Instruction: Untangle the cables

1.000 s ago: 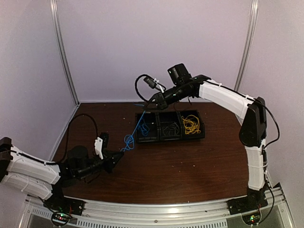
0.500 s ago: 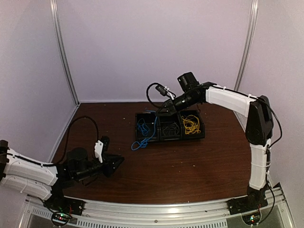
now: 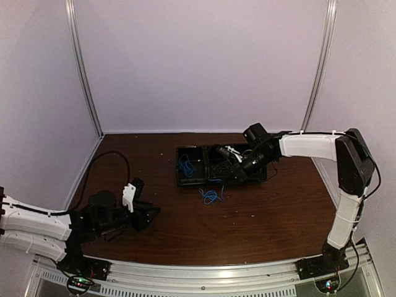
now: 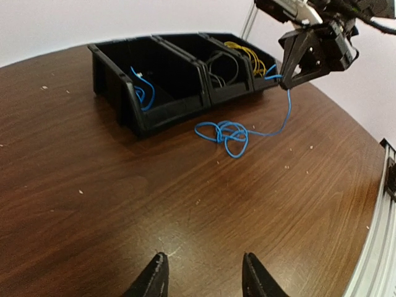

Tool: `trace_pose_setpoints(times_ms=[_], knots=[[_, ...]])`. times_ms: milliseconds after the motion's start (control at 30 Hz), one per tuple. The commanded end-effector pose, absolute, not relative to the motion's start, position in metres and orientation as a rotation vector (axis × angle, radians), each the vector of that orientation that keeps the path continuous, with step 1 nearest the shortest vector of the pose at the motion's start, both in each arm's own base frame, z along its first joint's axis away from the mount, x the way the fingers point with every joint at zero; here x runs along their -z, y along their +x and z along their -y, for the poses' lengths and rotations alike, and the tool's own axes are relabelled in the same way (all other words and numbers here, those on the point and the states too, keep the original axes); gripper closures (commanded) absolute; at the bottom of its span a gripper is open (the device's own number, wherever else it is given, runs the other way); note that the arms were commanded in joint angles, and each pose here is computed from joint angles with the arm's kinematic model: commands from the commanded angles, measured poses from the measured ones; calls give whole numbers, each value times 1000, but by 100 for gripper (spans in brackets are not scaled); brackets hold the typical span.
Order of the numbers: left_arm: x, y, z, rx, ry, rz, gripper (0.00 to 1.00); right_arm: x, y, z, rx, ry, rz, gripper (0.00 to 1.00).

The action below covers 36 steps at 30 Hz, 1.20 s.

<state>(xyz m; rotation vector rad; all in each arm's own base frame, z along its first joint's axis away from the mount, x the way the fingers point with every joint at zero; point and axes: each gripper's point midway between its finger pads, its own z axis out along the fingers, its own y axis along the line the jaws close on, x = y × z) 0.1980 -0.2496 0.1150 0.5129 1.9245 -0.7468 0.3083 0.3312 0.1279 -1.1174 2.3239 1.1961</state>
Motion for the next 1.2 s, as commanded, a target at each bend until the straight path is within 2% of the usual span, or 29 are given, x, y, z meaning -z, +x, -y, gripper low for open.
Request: trace_pose_setpoints(times_ms=[0,167,367,467,533,633,967,1167], knots=[[-122,200,298,835,676,-1903,61,-157,299,-325,-1152,-1162,-2201,100],[-104,210,357,912,822,-1930,67,-135,286,-315,-1150,-1199,-2249,100],[-111,219,412,1036,926,-1787,70,-130,287,-314,-1195,-1172,-2252,100],[-103,225,436,1025,985,-1765,68,-131,288,-316,-1229,-1159,-2252,100],[-91,228,447,973,1017,-1766,63,-131,287,-316,-1246,-1154,-2255,100],[-73,237,456,905,1021,-1798,59,-131,286,-317,-1265,-1152,-2255,100],[-29,267,455,707,973,-1894,63,-136,284,-319,-1322,-1135,-2245,100],[-13,285,448,586,904,-1936,71,-134,283,-319,-1340,-1134,-2247,100]])
